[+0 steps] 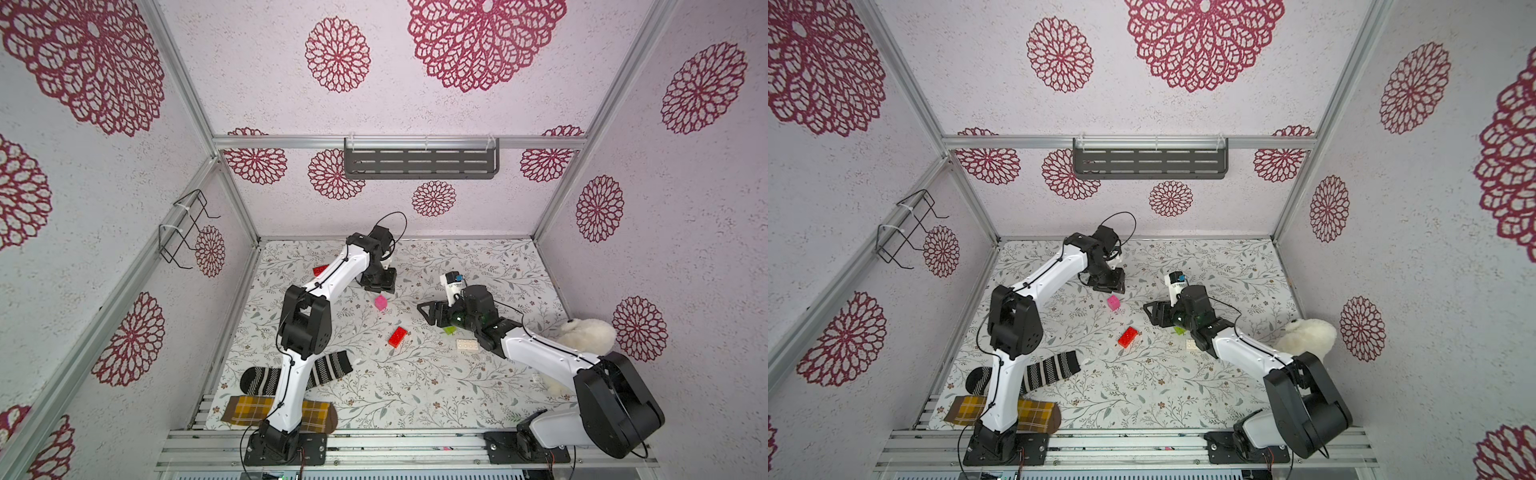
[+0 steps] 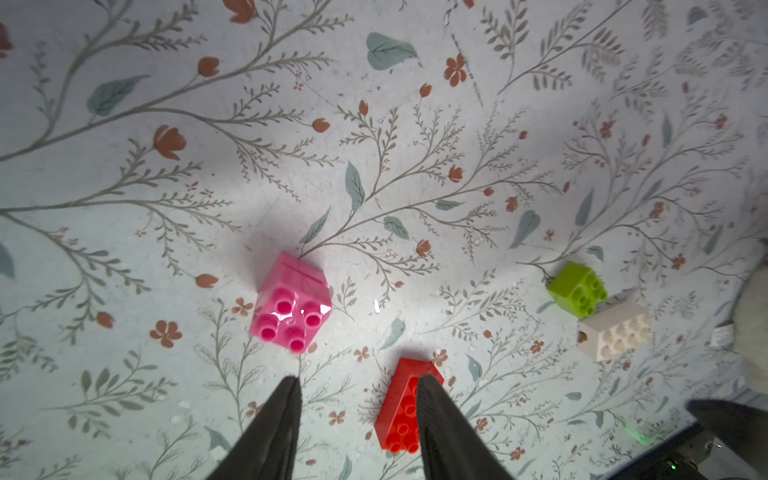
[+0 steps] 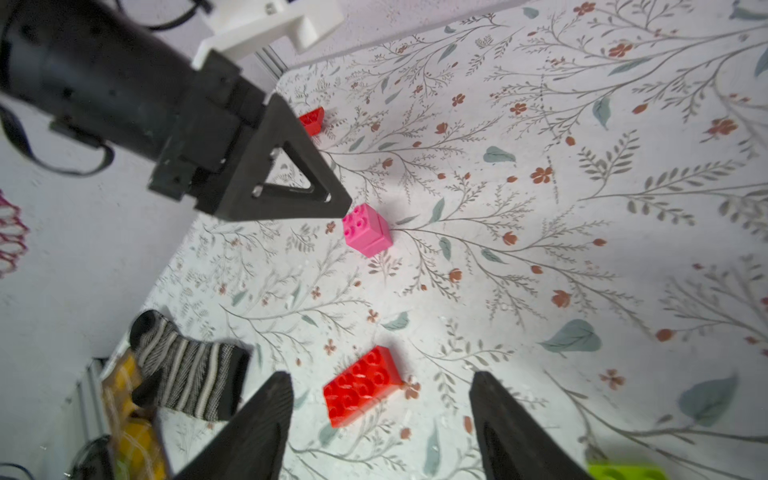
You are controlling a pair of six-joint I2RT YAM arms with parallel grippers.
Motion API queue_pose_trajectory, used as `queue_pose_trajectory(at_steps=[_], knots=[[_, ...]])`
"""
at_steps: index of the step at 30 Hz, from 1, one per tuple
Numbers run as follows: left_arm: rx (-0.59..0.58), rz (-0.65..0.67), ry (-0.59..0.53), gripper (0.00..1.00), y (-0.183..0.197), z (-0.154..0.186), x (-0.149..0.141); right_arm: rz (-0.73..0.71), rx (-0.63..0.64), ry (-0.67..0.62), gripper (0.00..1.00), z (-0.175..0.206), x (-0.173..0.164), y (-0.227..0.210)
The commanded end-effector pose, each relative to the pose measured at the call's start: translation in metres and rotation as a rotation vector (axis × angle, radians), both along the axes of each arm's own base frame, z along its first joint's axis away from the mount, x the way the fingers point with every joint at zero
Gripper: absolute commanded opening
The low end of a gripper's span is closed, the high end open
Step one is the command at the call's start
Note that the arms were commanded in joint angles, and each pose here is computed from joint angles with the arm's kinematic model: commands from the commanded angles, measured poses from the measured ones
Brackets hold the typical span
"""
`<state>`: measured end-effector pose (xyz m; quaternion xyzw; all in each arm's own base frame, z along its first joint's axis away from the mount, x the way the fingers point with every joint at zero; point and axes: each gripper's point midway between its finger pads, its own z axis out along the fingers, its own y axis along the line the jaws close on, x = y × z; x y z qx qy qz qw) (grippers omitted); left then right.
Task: Assemble an ice cream with lego
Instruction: Assemble the lego brick with the lego brick.
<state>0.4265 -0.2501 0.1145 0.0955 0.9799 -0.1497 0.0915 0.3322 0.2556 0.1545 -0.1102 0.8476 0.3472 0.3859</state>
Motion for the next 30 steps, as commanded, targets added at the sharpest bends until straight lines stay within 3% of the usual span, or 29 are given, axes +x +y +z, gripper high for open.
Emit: queue_pose_trajectory(at_steps=[1,4,5,7,10,17,23,30], knots=[[-0.123,0.165,-0.131,0.4,0.03,0.039,0.021,0.026,-0.005,-0.029,0.44,0.014,0.01,0.023],[-0.181,0.314,-0.254,0.21,0.066,0.061,0.019,0.06,-0.029,-0.014,0.05,0.008,0.017,0.046],[-0.209,0.363,-0.297,0.17,0.077,0.067,0.018,0.065,-0.046,-0.005,0.0,0.004,0.021,0.054],[-0.256,0.448,-0.364,0.09,0.095,0.073,0.014,0.078,-0.078,0.001,0.0,-0.002,0.03,0.068],[-0.297,0.55,-0.437,0.07,0.111,0.071,0.006,0.089,-0.105,0.023,0.0,-0.017,0.045,0.085],[-0.43,0.652,-0.469,0.02,0.109,0.038,0.006,0.116,-0.143,0.07,0.0,-0.047,0.072,0.114],[-0.432,0.569,-0.5,0.02,0.08,0.024,0.008,0.145,-0.177,0.08,0.0,-0.059,0.077,0.129],[-0.422,0.515,-0.433,0.02,0.048,-0.007,0.015,0.114,-0.214,0.054,0.0,-0.05,0.084,0.127]])
